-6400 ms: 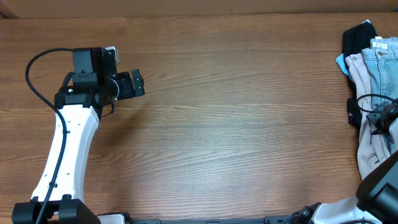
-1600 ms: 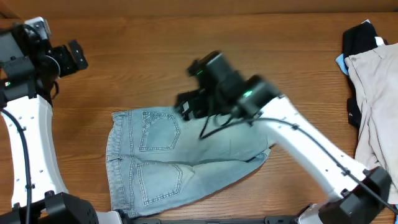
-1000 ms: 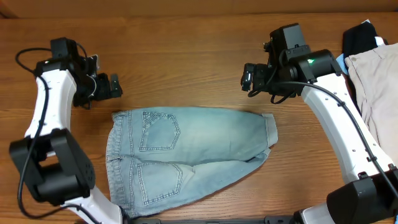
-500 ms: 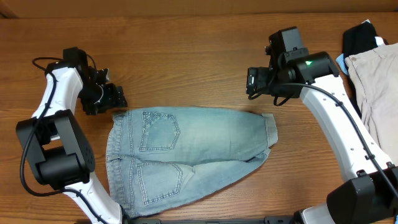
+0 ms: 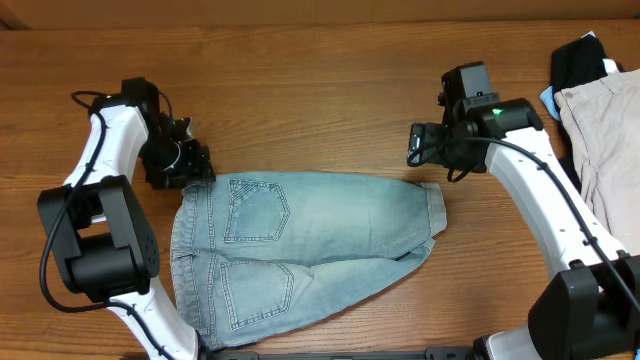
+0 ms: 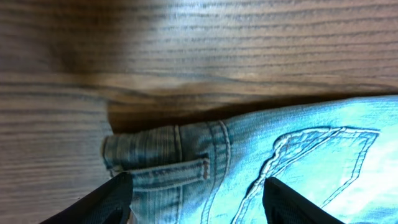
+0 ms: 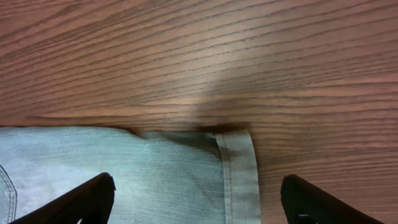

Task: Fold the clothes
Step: 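Lower both grippers onto the jeans' left and right edges and grasp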

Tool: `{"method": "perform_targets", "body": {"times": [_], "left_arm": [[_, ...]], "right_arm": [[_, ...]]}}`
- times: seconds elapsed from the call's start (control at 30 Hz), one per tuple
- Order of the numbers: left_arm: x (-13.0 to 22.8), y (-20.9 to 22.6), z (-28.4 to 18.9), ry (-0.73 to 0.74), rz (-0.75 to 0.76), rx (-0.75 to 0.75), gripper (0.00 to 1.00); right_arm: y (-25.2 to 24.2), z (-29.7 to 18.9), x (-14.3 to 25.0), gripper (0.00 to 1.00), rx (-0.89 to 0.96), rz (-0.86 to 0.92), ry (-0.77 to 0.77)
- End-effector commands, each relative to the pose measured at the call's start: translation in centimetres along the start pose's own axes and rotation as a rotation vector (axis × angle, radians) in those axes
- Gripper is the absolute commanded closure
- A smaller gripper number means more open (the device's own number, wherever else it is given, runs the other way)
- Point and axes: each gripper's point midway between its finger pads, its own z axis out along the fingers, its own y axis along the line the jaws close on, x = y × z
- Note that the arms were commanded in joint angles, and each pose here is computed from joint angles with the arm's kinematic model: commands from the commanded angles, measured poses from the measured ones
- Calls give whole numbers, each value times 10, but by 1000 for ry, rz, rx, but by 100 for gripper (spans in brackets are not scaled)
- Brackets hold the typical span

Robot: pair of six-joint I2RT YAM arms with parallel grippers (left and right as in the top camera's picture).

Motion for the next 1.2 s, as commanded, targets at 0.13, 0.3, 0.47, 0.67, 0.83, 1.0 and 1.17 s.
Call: {"method": "perform_targets", "body": {"times": [0.13,0.3,0.47,0.67,0.83,1.0,1.17], "left_arm": [[5,-2,7,29,-19,-60,31],[13,-1,7,60,-46,-68,34],[11,22,4,46,-76,-204,33],[4,30,3,14,-102,-238,25],[2,28,3,8,-101,-238,21],[3,26,4,3,-162,-239,21],[3,26,5,3,-169,-238,21]], "right_arm": [[-5,4,5,11,10,3,-5],[-5,4,5,11,10,3,-4],[-4,4,4,11,9,3,-7],[-4,4,4,11,9,3,-9],[-4,4,4,11,8,3,-9],[-4,4,3,11,8,3,-10],[-3,4,0,11,3,3,-26]]}}
